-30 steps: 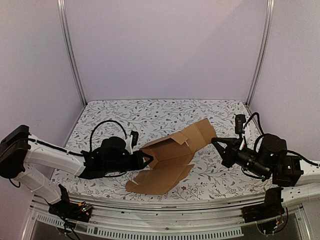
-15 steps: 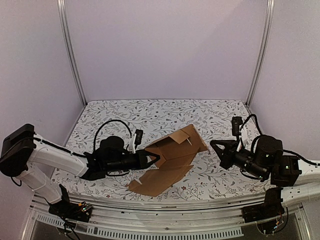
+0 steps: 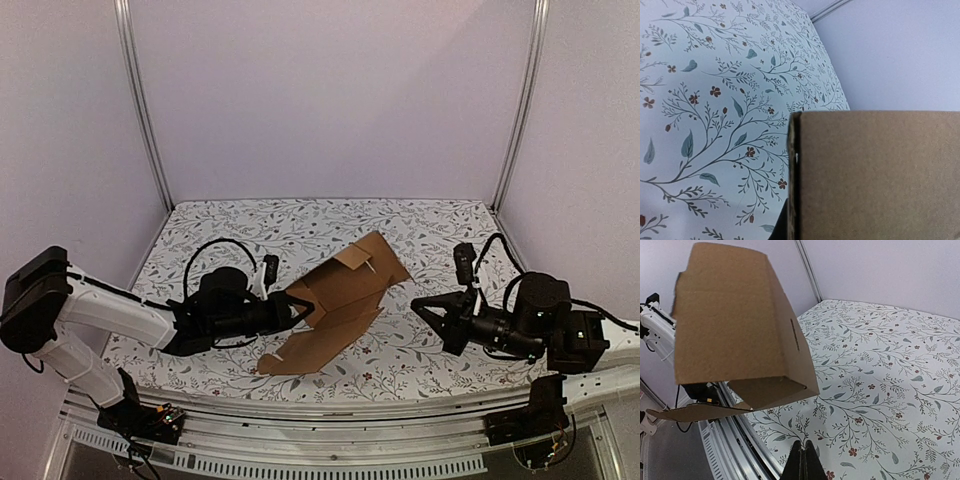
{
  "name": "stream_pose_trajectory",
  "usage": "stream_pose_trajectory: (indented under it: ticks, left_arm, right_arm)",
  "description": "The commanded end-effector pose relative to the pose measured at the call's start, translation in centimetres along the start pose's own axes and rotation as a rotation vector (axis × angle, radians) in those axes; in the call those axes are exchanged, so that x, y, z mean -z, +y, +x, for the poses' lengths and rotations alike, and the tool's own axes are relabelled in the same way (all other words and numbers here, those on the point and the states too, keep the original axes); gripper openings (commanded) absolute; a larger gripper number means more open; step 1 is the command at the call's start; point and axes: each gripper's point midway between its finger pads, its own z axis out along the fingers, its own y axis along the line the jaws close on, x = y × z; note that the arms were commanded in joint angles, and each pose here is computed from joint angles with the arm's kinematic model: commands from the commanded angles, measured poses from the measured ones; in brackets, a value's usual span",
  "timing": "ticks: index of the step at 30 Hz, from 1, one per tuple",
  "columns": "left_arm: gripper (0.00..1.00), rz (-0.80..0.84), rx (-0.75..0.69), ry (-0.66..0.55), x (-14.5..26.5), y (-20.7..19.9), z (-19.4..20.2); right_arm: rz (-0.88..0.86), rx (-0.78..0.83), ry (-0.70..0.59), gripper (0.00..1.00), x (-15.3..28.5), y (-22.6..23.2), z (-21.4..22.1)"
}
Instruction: Fold the paper box
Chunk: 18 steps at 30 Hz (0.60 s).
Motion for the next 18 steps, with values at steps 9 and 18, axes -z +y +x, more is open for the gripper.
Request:
stream_pose_trajectory:
  ticks: [9,18]
  left_arm:
    - [0.00,-0.015,0.049,-0.023,-0.2,0.5,-1.0]
    - [0.00,0.005,0.036,-0.001,-0.2,0.1,-0.7]
  right_arm:
    - [-0.131,0.052,-0.074,0.00,0.0,4.3,-2.4]
    - [-0.103,0.103,-0.115,0.00,-1.9,5.3,-4.3]
